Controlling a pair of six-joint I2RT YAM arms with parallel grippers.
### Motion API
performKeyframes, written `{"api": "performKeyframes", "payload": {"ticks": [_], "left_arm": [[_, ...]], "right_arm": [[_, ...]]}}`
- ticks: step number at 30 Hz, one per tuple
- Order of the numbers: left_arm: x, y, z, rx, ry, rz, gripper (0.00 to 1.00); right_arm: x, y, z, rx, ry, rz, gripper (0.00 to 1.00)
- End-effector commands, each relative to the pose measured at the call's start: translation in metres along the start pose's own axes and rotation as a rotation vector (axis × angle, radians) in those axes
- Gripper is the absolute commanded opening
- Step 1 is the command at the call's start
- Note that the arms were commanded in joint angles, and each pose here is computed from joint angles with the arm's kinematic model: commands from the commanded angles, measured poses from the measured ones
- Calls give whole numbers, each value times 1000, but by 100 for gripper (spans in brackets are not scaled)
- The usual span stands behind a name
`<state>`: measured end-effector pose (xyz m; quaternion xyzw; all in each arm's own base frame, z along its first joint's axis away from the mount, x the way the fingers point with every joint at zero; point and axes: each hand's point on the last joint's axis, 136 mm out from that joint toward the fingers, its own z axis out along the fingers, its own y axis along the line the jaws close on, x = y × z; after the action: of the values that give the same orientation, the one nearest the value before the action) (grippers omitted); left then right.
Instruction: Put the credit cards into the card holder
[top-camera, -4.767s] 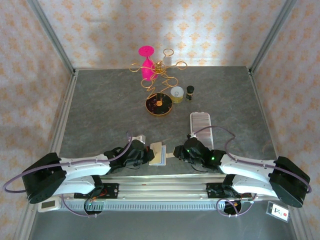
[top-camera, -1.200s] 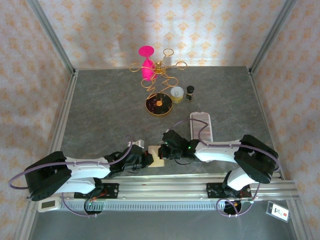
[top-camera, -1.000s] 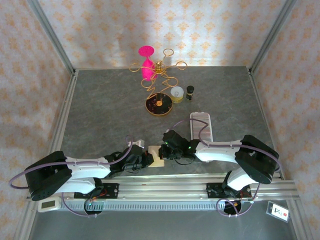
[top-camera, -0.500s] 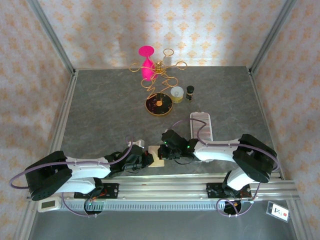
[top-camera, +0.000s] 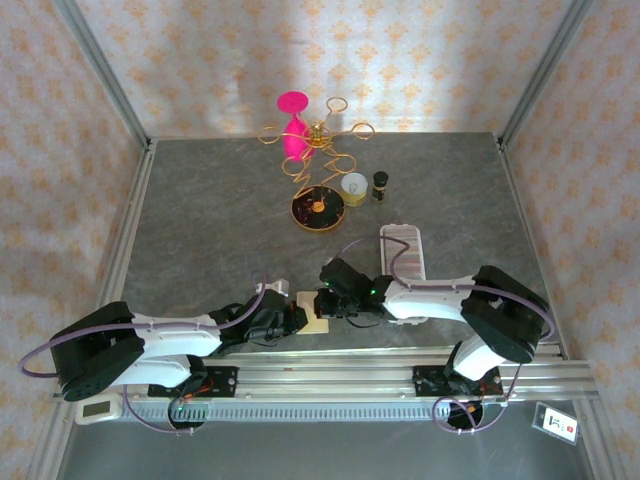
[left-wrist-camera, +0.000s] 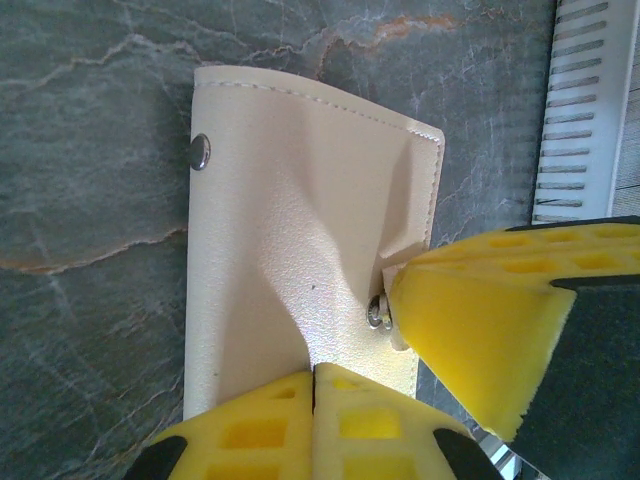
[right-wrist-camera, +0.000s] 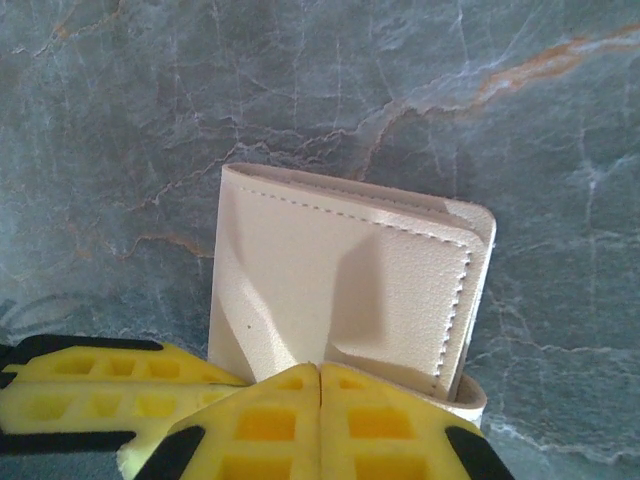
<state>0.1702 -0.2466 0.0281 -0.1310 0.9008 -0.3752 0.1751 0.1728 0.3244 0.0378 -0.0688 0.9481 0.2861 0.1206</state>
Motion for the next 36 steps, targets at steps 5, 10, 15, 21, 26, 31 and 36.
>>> {"api": "performKeyframes", "payload": {"ticks": [5,10,15,21,26,31,36], "left_arm": [[13,31,2,-92,34,-12,0],[13,34,2,-100,28,-21,0],[11,32,1,-96,21,-19,0],[-2,24,-10,-111,-37,-7,0],[-27,23,-34,-169,-161,11,18],[-61,9,-72,-198,-327,31,52],[-101,-19,-115,-232,-499,114,87]], "right_arm": [[61,-64,18,265,167,-9,0],[72,-73,15,275,169,13,0],[68,-76,10,267,113,41,0],[19,-31,-1,118,-99,72,4],[-16,-10,-22,66,-263,89,18],[-50,20,-55,-37,-406,72,46],[-84,38,-103,-79,-554,45,48]]}}
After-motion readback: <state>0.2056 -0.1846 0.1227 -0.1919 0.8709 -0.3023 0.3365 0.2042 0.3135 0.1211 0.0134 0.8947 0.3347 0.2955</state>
